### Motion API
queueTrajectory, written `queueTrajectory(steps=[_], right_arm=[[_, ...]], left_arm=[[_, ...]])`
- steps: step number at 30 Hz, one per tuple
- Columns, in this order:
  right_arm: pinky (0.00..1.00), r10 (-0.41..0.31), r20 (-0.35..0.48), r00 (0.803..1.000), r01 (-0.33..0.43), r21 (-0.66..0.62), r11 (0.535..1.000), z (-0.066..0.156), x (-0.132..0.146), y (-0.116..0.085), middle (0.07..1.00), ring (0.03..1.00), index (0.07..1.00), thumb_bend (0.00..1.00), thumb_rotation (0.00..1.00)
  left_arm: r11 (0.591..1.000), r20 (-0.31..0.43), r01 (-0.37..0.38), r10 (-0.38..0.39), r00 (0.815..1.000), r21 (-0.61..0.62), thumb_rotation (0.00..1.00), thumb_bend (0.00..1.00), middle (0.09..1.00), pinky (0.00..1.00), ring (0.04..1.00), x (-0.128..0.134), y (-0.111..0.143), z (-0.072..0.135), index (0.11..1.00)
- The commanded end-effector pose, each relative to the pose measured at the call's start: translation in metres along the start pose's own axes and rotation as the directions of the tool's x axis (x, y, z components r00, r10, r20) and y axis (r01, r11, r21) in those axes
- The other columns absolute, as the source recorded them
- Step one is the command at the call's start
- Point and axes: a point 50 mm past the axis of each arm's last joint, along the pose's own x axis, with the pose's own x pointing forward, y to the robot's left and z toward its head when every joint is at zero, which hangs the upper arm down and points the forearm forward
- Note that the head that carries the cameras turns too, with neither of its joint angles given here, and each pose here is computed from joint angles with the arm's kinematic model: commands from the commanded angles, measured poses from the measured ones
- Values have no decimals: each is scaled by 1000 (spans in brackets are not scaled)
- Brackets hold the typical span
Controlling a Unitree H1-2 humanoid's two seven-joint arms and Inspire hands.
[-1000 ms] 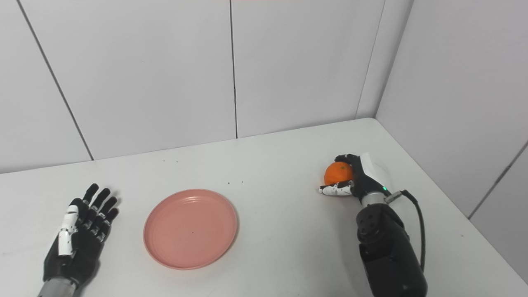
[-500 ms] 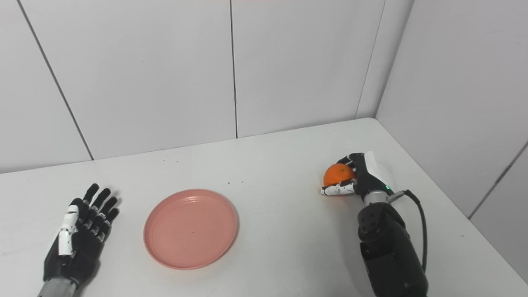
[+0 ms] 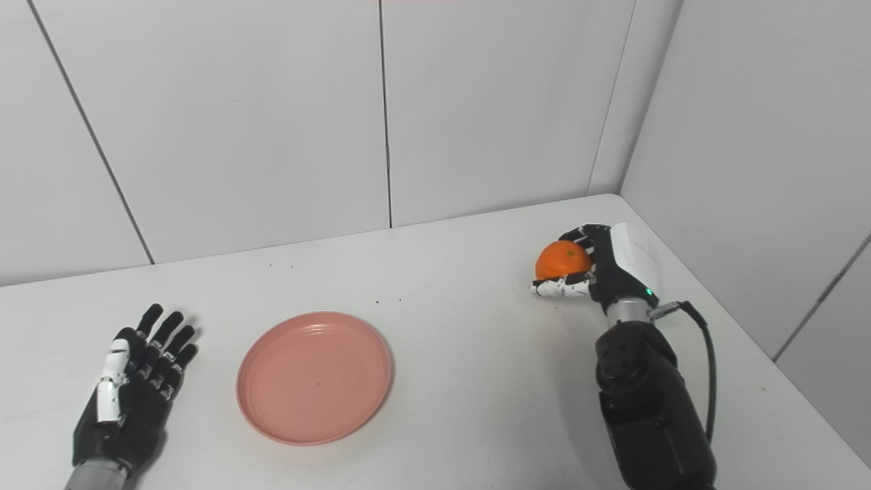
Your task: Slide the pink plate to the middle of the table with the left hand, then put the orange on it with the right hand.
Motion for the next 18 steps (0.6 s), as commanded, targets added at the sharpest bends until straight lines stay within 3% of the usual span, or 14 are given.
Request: queueTrajectory(steps=[1,9,18], right_arm=[[371,-59,83,995,59,6,998,24,7,-19,492,441,489,506,131],[408,-26,207,978,15,54,998,62,-1,-14,521,474,488,506,132],[411,36,325,945,-63,73,995,110,-12,4,508,469,488,508,137]], left_arm=[[1000,6,9,-9,1000,3,1000,324,957,988,951,1,-4,2,955],[1000,9,21,-21,1000,-2,1000,343,968,998,961,2,-7,-3,962],[999,27,3,-4,1000,51,1000,350,925,919,912,1,-20,-7,921]])
